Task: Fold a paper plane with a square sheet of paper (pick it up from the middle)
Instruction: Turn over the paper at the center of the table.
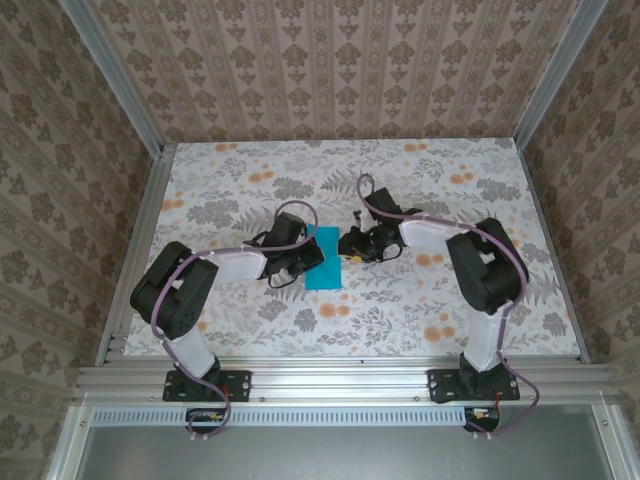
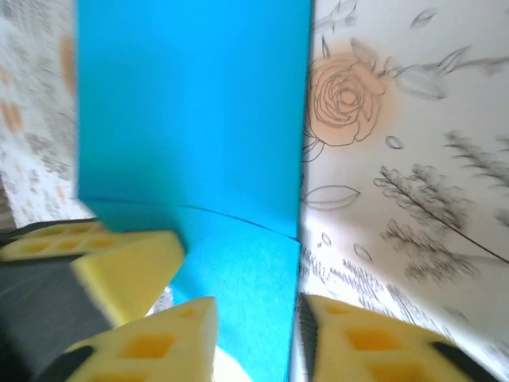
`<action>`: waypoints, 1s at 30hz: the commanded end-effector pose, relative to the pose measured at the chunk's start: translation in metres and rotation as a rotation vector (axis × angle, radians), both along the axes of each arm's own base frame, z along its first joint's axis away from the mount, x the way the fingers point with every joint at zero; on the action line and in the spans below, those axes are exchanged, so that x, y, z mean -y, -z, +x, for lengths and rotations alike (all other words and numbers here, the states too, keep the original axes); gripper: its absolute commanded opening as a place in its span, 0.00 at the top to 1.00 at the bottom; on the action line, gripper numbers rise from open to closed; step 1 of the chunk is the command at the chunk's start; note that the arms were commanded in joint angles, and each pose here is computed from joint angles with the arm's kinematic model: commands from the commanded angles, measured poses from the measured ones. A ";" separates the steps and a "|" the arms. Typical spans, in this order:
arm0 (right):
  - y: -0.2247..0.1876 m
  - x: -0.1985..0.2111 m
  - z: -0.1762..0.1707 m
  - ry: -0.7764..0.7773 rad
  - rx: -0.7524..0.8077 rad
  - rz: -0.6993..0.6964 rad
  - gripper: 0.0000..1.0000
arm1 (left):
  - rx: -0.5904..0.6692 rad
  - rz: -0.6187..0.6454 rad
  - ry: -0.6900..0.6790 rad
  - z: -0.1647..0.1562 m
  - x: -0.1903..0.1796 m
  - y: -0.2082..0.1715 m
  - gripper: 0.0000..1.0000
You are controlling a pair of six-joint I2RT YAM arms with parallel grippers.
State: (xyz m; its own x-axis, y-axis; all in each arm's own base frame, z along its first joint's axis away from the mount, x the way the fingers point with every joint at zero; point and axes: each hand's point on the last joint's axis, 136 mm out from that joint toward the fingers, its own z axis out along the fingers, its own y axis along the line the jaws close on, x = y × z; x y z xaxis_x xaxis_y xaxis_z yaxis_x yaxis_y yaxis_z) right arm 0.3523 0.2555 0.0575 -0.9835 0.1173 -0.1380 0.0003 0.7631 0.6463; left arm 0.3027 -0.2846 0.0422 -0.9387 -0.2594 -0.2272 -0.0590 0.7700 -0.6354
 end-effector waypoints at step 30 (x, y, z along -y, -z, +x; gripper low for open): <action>-0.089 0.180 -0.034 0.536 0.323 -0.262 0.12 | 0.201 1.291 0.087 0.034 -0.111 -0.090 0.95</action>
